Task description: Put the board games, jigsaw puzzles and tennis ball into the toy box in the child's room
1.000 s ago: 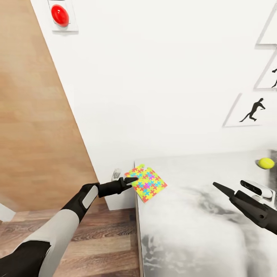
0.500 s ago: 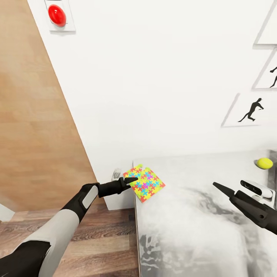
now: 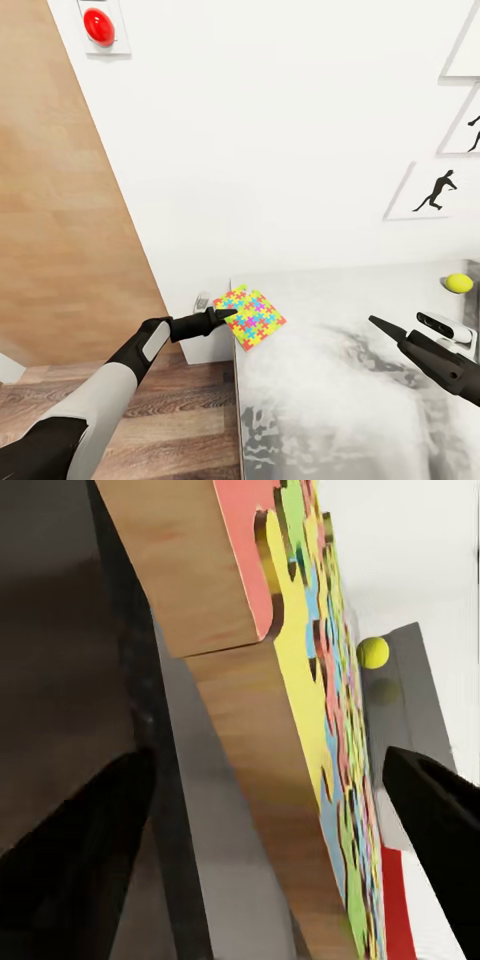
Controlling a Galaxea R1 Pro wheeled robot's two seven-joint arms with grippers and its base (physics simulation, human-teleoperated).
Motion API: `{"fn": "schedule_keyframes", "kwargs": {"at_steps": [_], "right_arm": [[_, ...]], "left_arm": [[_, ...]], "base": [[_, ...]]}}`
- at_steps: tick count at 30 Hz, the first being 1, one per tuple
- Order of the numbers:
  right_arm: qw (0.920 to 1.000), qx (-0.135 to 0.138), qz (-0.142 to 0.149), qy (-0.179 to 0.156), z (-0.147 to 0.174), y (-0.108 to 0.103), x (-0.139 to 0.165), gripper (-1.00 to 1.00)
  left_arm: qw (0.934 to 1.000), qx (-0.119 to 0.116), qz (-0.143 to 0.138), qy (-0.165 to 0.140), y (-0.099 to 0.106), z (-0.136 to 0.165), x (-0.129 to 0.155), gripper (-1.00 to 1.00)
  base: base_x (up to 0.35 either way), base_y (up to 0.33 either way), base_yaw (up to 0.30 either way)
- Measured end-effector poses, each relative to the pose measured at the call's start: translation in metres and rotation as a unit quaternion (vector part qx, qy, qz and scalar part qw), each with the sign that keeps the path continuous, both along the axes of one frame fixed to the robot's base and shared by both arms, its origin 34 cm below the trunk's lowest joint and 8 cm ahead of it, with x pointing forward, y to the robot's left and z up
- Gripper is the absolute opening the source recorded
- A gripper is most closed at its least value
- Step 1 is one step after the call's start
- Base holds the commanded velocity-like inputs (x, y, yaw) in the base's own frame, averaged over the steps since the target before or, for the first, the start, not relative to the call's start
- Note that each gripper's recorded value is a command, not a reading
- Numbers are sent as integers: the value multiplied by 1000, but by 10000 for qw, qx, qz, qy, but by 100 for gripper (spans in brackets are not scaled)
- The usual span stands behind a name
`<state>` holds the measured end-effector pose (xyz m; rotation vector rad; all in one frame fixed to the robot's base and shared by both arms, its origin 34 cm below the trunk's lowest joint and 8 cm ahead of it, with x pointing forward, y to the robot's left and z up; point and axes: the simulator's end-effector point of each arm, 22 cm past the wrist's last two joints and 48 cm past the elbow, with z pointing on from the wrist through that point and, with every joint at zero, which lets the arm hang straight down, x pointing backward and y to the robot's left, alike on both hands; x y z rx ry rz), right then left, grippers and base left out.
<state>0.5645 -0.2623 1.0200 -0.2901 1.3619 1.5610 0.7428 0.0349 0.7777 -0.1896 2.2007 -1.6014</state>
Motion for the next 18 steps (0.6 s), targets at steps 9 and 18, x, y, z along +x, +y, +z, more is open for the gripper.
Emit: {"fn": "schedule_keyframes", "kwargs": {"at_steps": [9, 18], "right_arm": [[10000, 0, 4, 3, 0, 0, 0, 100], [10000, -2, 2, 5, 0, 0, 0, 100]], "left_arm": [[9999, 141, -3, -59, 4, -5, 1, -100], [10000, 49, 26, -15, 6, -2, 1, -100]], "base": [[0, 0, 0], [0, 0, 0]]}}
